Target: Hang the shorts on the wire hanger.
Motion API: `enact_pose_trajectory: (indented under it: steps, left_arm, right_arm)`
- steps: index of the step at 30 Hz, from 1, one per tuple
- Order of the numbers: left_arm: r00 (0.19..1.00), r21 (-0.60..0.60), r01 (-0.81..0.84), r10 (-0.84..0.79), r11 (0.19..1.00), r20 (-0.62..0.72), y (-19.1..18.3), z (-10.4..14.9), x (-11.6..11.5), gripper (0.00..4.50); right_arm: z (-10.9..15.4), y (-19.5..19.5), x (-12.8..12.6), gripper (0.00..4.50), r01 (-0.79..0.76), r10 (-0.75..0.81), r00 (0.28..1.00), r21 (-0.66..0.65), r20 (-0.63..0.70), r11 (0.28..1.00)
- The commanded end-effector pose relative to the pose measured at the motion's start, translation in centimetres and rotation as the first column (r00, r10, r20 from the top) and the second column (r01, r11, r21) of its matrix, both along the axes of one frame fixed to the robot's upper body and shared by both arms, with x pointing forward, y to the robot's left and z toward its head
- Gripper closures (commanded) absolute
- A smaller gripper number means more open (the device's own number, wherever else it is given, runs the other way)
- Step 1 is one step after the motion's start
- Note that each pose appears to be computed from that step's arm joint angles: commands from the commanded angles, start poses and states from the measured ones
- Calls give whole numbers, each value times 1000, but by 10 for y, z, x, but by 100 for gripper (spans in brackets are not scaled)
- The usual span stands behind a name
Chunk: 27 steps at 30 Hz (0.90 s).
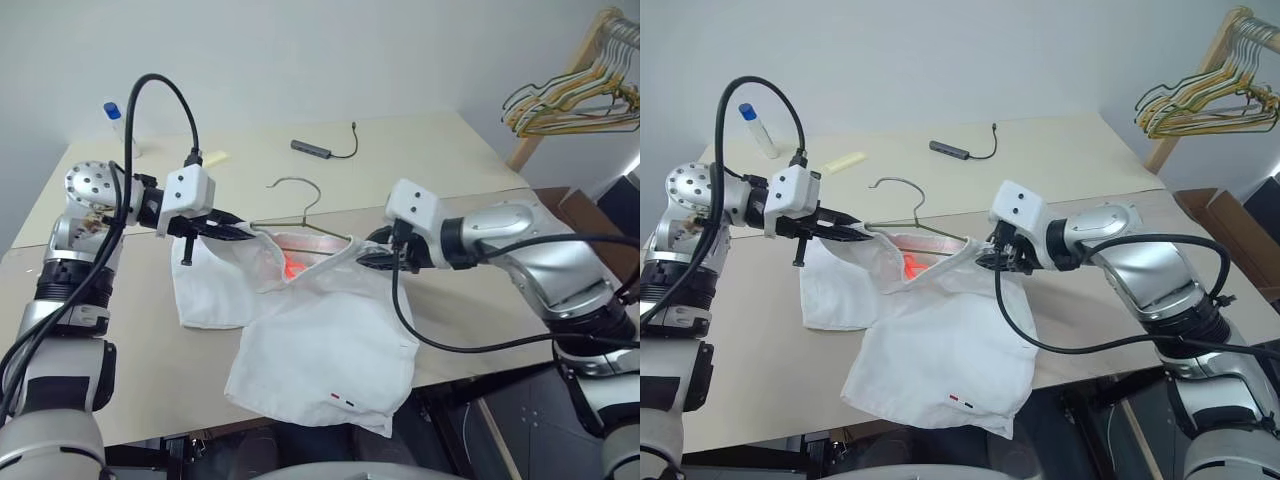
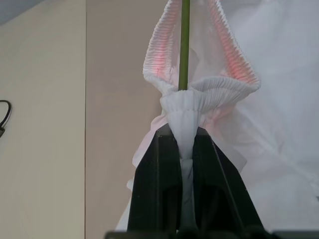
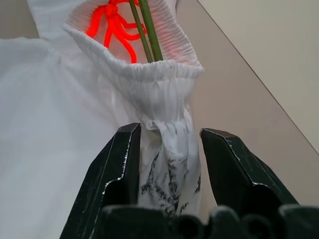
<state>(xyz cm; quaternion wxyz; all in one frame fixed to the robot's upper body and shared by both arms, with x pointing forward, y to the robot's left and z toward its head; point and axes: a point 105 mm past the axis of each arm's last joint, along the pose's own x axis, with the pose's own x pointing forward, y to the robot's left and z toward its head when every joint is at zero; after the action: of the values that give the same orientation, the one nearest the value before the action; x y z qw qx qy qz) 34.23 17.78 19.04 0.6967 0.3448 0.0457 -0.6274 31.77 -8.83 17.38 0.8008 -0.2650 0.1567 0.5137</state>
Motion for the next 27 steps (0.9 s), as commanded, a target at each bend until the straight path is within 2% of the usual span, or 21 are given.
enact_pose_trajectory:
  steps: [1, 3, 6, 11, 12, 19, 22, 23, 26, 27]
  left_arm:
    - [998, -56, 34, -30, 998, 59, -6, 22, -2, 450]
    - [998, -57, 36, -33, 998, 60, -6, 22, -3, 450]
    - [998, -54, 29, -26, 998, 58, -5, 21, -2, 450]
    - [999, -60, 8, -4, 998, 55, -3, 18, 0, 450]
    - [999, -66, 3, 0, 998, 50, -3, 17, 1, 450]
    - [998, -115, -19, 26, 993, 62, -6, 17, 9, 233]
    - [997, -168, -22, 35, 986, 74, -2, 29, 9, 127]
    - [995, -199, -33, 51, 979, 84, 0, 34, 10, 100]
    - [984, -417, -74, 135, 906, 118, 8, 68, 18, 3]
    - [981, -499, -76, 153, 863, 116, 11, 80, 18, 0]
  right_arm:
    - [12, 7, 6, 218, -10, 7, 999, 57, 49, 998]
    - [11, 10, 8, 218, -6, 4, 999, 71, 34, 997]
    - [10, 9, 9, 274, 3, -4, 1000, 100, 15, 995]
    - [7, 4, 11, 437, 29, -31, 999, 101, 18, 994]
    - [7, 4, 11, 445, 32, -34, 999, 101, 17, 994]
    - [6, 3, 12, 445, 61, -63, 998, 121, 16, 991]
    - [7, -3, 12, 446, 92, -94, 995, 137, 13, 986]
    - [7, -6, 13, 446, 106, -110, 994, 141, 17, 984]
    - [6, -25, 19, 446, 203, -209, 978, 161, 21, 966]
    - [5, -33, 20, 447, 241, -247, 969, 167, 16, 956]
